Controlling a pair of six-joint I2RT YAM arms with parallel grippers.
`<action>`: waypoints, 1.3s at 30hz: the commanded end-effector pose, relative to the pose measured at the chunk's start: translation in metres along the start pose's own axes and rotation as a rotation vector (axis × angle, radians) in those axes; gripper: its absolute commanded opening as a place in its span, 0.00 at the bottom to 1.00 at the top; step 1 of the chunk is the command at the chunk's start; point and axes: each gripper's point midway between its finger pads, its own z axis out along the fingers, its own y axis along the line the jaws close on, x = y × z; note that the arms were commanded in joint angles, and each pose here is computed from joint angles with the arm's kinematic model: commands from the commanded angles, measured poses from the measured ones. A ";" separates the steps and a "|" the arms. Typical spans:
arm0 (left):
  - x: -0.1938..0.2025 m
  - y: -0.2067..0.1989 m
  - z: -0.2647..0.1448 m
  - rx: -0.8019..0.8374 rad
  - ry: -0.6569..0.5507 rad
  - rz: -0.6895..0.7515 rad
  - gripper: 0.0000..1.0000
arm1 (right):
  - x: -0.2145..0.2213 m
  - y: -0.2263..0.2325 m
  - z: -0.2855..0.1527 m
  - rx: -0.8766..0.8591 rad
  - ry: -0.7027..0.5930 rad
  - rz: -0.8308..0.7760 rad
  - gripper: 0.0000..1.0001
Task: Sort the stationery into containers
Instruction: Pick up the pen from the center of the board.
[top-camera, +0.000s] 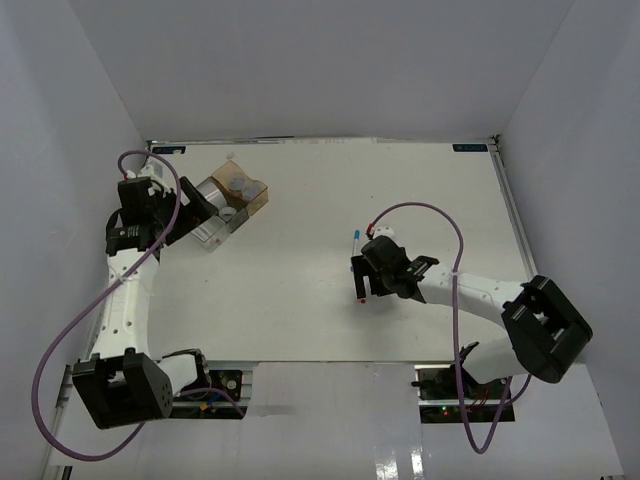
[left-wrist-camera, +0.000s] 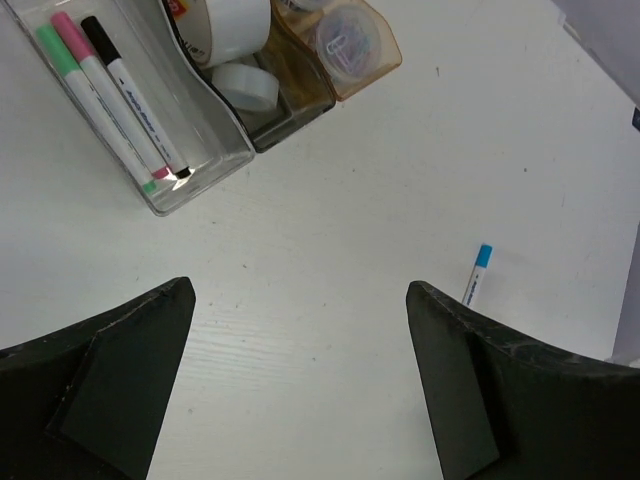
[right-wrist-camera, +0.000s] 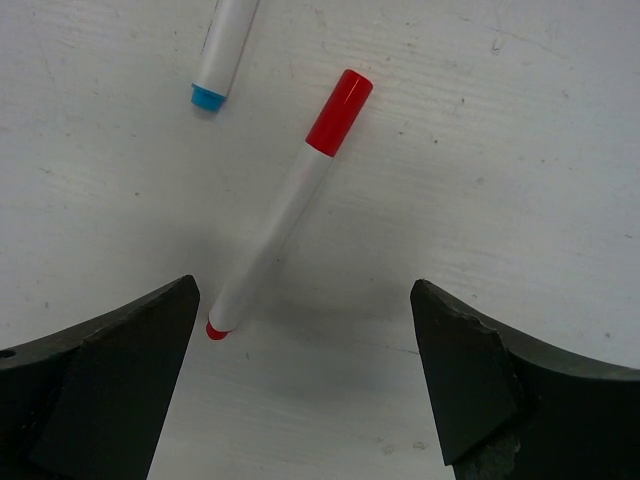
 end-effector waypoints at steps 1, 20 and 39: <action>0.016 -0.007 -0.005 0.039 0.021 0.048 0.98 | -0.004 0.005 0.005 0.042 0.001 0.034 0.92; 0.035 -0.058 -0.031 0.296 0.061 0.037 0.97 | 0.048 -0.015 0.022 0.102 0.069 0.065 0.11; 0.144 -0.200 -0.032 0.526 0.228 0.011 0.97 | -0.077 0.092 -0.085 -0.471 -0.425 0.037 0.08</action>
